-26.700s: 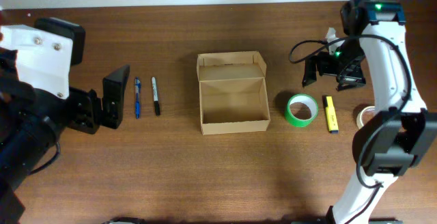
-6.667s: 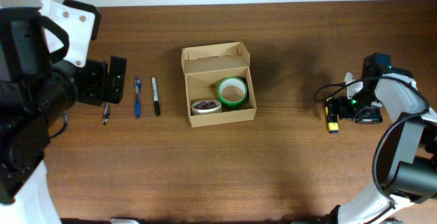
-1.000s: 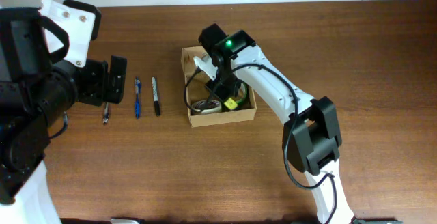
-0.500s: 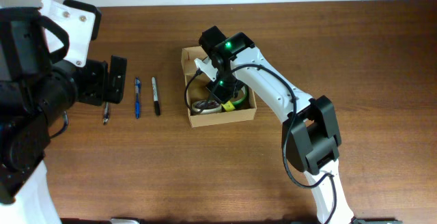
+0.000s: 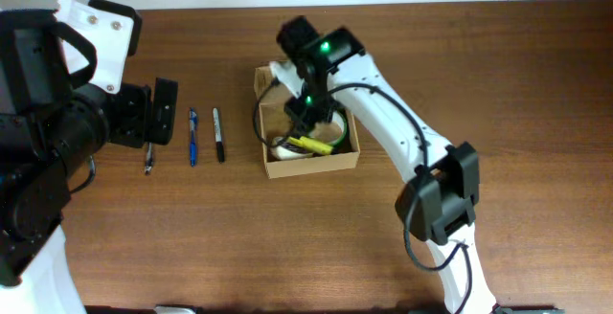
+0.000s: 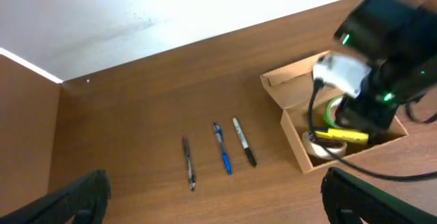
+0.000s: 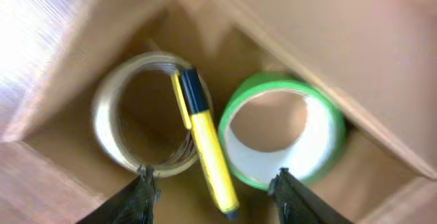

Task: Pack container
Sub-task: 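Carry the highlighter over the box and lower it beside the tapes, then release the highlighter and withdraw the right arm to the right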

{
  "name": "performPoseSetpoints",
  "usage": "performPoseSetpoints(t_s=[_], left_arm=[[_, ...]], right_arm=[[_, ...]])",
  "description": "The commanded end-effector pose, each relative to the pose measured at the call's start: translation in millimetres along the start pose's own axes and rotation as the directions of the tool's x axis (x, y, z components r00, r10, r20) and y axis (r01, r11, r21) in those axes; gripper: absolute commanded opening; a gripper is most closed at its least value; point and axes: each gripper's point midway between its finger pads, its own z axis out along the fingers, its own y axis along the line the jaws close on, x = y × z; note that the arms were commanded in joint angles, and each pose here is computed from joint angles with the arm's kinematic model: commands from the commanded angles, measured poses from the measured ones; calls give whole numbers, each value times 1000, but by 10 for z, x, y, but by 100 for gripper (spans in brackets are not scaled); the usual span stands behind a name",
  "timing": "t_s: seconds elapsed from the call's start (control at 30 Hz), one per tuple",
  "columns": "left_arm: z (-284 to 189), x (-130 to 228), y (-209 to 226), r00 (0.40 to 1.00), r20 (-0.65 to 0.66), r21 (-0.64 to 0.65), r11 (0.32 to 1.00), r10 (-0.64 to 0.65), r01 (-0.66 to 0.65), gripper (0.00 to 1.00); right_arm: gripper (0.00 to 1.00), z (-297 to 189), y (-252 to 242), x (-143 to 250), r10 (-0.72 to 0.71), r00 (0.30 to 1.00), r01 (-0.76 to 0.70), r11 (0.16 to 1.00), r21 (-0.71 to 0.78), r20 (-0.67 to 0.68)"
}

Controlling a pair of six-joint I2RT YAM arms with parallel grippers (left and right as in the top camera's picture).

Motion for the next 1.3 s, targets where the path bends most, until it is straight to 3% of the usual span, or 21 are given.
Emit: performPoseSetpoints(t_s=[0.0, 0.13, 0.2, 0.4, 0.6, 0.77, 0.97, 1.13, 1.27], left_arm=[[9, -28, -14, 1000, 9, 5, 1000, 25, -25, 99], [31, -59, -7, 1000, 17, 3, 1000, 24, -24, 99], [50, -50, 23, 1000, 8, -14, 1000, 24, -24, 99], [293, 7, 130, 997, -69, -70, 997, 24, -29, 99], [757, 67, 415, 989, -139, -126, 992, -39, 22, 99], [1170, 350, 620, 959, -259, -117, 989, -114, 86, 99], [1594, 739, 800, 905, -373, -116, 978, -203, 172, 99], [1955, 1211, 995, 842, -456, -153, 957, -289, 246, 99], [2223, 1672, 1029, 783, -525, -156, 942, -333, 297, 99]], right_arm=[[73, -839, -80, -219, 0, 983, -21, 994, 110, 186], [100, -1627, -281, -80, 61, 954, -140, 957, 253, 295], [99, -2020, -378, 31, 118, 917, -239, 928, 287, 380], [99, -2977, -529, 421, 268, 741, -465, 866, 183, 616], [99, -3730, -838, 1067, 298, 583, -632, 751, 192, 756], [99, -4232, -1022, 1675, 281, 466, -758, 616, 215, 839], [99, -4453, -1205, 2225, 299, 399, -854, 465, 233, 867], [99, -4311, -1430, 2583, 388, 402, -899, 337, 278, 829], [99, -4074, -1564, 2683, 468, 427, -900, 305, 312, 774]])
